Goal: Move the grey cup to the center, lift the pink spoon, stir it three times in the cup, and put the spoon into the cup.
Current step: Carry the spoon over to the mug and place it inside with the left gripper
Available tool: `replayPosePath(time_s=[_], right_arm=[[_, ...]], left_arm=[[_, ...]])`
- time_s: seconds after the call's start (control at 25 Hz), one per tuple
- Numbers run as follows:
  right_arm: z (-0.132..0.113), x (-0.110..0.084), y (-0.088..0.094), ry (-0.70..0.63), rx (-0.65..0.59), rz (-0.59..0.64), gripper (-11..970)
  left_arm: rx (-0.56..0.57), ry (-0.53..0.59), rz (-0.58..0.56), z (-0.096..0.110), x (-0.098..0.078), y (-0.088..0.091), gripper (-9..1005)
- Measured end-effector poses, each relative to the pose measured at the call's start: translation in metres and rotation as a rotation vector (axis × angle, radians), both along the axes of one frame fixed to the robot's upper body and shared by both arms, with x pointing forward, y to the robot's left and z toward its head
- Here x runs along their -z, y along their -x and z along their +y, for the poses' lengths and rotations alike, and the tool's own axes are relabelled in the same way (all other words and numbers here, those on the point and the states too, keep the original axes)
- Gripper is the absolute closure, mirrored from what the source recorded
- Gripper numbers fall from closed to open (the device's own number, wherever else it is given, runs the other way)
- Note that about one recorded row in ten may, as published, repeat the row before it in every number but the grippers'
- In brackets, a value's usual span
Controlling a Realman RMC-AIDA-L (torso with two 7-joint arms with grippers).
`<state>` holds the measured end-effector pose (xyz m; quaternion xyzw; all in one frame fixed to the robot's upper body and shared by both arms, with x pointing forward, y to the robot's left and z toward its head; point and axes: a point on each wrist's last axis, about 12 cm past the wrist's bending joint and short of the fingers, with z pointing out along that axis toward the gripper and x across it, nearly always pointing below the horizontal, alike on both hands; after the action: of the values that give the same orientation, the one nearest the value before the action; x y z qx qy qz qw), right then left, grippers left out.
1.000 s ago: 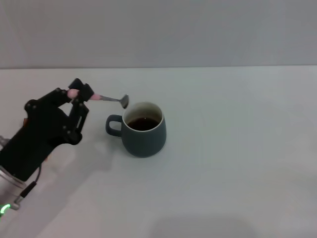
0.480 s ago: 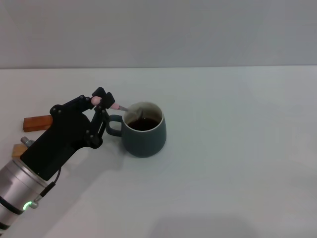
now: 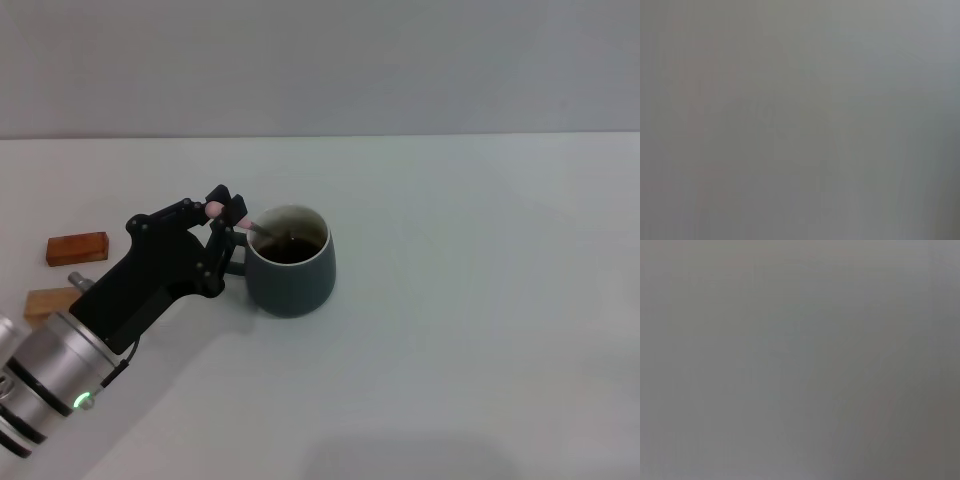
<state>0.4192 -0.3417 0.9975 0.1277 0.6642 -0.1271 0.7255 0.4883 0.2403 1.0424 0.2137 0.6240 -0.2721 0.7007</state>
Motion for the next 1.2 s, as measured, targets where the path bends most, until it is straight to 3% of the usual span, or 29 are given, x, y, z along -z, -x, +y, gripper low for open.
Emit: replayPosePath(time_s=[0.6, 1.2], right_arm=[[-0.001, -0.001, -0.001, 0.007, -0.004, -0.007, 959], [0.001, -0.002, -0.005, 0.013, -0.02, -0.009, 959]], left_arm=[[-0.029, -0.05, 0.032, -0.003, 0.009, -0.014, 850], [0.013, -0.054, 0.03, -0.025, 0.009, -0.022, 850]])
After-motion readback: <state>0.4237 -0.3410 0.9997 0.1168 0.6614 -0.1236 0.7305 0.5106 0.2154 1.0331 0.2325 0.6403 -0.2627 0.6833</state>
